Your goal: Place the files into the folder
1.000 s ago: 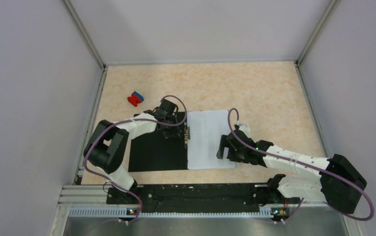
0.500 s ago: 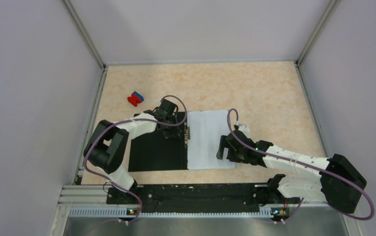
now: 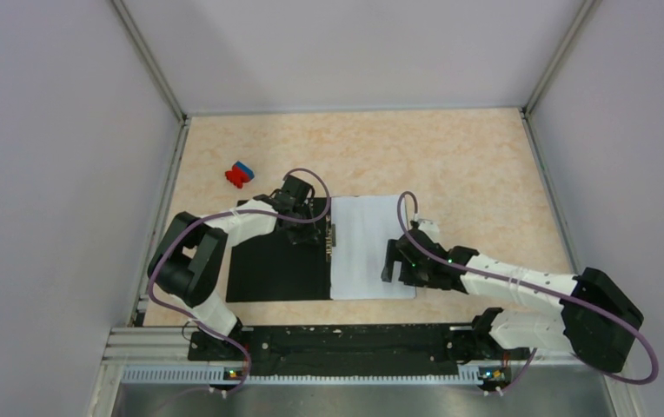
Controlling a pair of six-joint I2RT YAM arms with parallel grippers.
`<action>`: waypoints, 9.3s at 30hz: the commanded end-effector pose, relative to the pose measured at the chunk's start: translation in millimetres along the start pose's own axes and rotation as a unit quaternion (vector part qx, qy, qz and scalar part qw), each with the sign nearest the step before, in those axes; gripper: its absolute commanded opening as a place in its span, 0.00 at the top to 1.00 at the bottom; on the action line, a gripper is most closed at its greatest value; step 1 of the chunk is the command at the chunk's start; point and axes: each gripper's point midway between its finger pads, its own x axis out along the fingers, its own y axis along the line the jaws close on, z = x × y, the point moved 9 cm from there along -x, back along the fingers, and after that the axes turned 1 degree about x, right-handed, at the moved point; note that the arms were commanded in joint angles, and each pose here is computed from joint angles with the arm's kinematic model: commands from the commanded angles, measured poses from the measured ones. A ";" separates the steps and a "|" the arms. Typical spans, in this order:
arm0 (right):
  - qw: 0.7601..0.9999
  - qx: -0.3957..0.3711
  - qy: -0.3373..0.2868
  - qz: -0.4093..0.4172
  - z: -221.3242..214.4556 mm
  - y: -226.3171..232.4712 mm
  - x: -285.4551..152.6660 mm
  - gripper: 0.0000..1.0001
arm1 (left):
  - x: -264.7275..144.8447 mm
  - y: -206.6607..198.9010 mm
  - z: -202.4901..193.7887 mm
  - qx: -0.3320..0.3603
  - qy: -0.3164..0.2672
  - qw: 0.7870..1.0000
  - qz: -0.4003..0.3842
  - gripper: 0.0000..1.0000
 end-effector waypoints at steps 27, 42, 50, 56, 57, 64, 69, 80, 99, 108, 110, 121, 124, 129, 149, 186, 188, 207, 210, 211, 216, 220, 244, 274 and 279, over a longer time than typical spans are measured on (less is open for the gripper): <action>1.000 0.003 -0.015 0.026 3.1 14.0 -10.0 0.04 | 11.4 11.9 -16.2 0.003 0.030 0.999 0.025 1.00; 1.000 0.002 -0.007 0.007 -4.8 7.3 3.0 0.04 | 11.9 11.6 -16.4 0.002 0.031 0.999 0.023 1.00; 1.000 -0.004 -0.016 -0.017 -4.3 0.9 2.8 0.04 | 12.2 12.0 -16.1 0.003 0.030 0.999 0.024 1.00; 1.000 -0.004 -0.028 -0.001 4.9 9.7 -6.4 0.04 | 12.6 12.1 -16.5 0.003 0.032 0.999 0.024 1.00; 0.999 -0.003 -0.033 0.000 7.0 10.6 -9.6 0.04 | 12.3 11.8 -16.4 0.003 0.031 0.999 0.023 1.00; 0.999 0.000 -0.043 0.004 10.8 11.0 -18.4 0.03 | 13.1 12.1 -16.6 0.003 0.032 0.999 0.023 1.00; 1.000 0.001 -0.027 0.011 5.3 10.8 -11.8 0.03 | 12.7 12.1 -16.6 0.003 0.032 0.999 0.023 1.00; 1.000 -0.002 -0.014 0.000 -2.3 6.1 -0.9 0.03 | 12.7 13.0 -18.0 0.002 0.032 0.999 0.024 1.00; 1.000 -0.004 -0.001 0.002 -6.6 6.3 6.6 0.03 | 13.6 12.9 -17.9 0.002 0.033 0.999 0.024 1.00; 1.000 -0.006 -0.006 0.014 -1.2 15.1 5.5 0.03 | 14.4 13.3 -18.3 0.002 0.034 0.999 0.025 1.00; 1.000 -0.005 -0.013 0.007 0.1 13.4 4.4 0.03 | 14.4 13.5 -18.1 0.002 0.034 0.999 0.025 1.00; 1.000 0.001 -0.027 -0.014 4.7 0.3 -6.9 0.03 | 14.7 12.8 -17.5 0.002 0.033 0.999 0.022 1.00; 1.000 0.002 -0.020 -0.006 2.7 1.5 -4.8 0.03 | 14.7 12.7 -17.7 0.002 0.033 0.999 0.022 1.00; 1.000 0.001 -0.013 -0.004 0.4 1.5 -1.9 0.03 | 14.9 12.9 -17.9 0.002 0.033 0.999 0.023 1.00; 0.999 0.001 -0.034 -0.021 6.1 -1.7 -9.2 0.03 | 14.7 13.2 -17.5 0.003 0.034 0.999 0.024 1.00; 1.000 0.002 -0.017 -0.020 -0.6 -2.8 0.6 0.03 | 17.0 14.4 -18.8 0.003 0.036 0.999 0.025 1.00; 1.000 0.001 -0.018 -0.022 -0.4 -3.4 0.2 0.03 | 16.8 14.3 -18.9 0.003 0.036 0.999 0.025 1.00; 1.000 -0.004 -0.003 0.003 -5.2 4.4 5.1 0.03 | 17.3 13.5 -17.9 0.002 0.036 0.999 0.024 1.00; 1.000 -0.003 -0.016 0.001 -0.3 5.7 0.7 0.03 | 17.5 13.7 -18.0 0.002 0.036 0.999 0.024 1.00; 1.000 -0.003 -0.019 0.001 0.9 5.8 -0.9 0.03 | 17.5 13.9 -17.7 0.002 0.036 0.999 0.024 1.00; 1.000 0.002 -0.028 -0.007 5.8 2.3 -5.9 0.03 | 17.9 14.2 -18.5 0.003 0.037 0.999 0.025 1.00; 0.999 0.006 -0.040 -0.006 13.7 1.1 -14.2 0.03 | 17.5 14.0 -18.4 0.004 0.037 0.999 0.024 1.00; 0.994 0.052 -0.091 0.030 111.2 4.6 22.9 0.19 | 12.2 7.5 -10.3 0.014 0.031 0.999 0.023 1.00; 0.998 0.038 -0.044 -0.001 81.3 -7.6 53.7 0.19 | 16.2 9.9 -13.2 0.010 0.034 0.999 0.024 1.00; 0.999 0.032 -0.041 -0.001 75.1 -0.9 54.6 0.19 | 16.2 9.9 -12.8 0.009 0.034 0.999 0.024 1.00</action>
